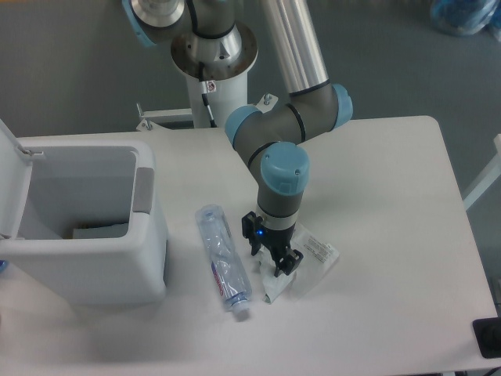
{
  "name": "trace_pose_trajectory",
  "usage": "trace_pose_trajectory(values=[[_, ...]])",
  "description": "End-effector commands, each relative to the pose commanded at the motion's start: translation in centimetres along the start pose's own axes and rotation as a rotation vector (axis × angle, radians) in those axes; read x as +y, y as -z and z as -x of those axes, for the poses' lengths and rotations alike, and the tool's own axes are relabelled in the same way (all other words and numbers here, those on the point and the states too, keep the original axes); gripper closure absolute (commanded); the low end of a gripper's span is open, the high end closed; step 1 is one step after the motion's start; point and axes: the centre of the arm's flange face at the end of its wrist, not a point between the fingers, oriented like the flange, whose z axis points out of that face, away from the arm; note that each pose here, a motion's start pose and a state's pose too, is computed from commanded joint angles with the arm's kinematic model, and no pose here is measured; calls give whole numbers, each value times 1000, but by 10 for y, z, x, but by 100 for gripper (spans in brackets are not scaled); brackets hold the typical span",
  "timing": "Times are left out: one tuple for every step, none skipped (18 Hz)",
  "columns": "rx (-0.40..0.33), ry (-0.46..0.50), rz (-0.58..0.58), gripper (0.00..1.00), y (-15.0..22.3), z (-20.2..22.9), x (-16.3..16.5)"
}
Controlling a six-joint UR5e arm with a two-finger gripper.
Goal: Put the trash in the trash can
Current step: 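Close the gripper on the wrapper and pinch it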
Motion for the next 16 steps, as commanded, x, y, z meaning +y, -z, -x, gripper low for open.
trace_pose_trajectory(values=[[0, 2, 0, 94, 1, 0, 0], [0, 0, 0, 100, 1, 0, 0], [0, 0, 0, 100, 2, 0, 0], [-1, 0, 0, 100, 2, 0, 0], [-3, 1, -2, 100, 3, 1, 0], [-4, 1, -3, 100, 4, 1, 0], [-6, 1, -3, 100, 4, 1, 0], [-7, 2, -4, 100, 5, 2, -1], [-14, 4, -7, 100, 8, 5, -1], [-26, 10, -11, 100, 13, 9, -2], [-36, 16, -14, 100, 17, 13, -3], [-52, 24, -21, 100, 24, 18, -5], [-69, 41, -29, 100, 32, 25, -6], [-85, 72, -38, 100, 41, 30, -4], [-107, 110, -51, 100, 54, 35, -3], [-127, 142, -73, 100, 69, 39, -6]])
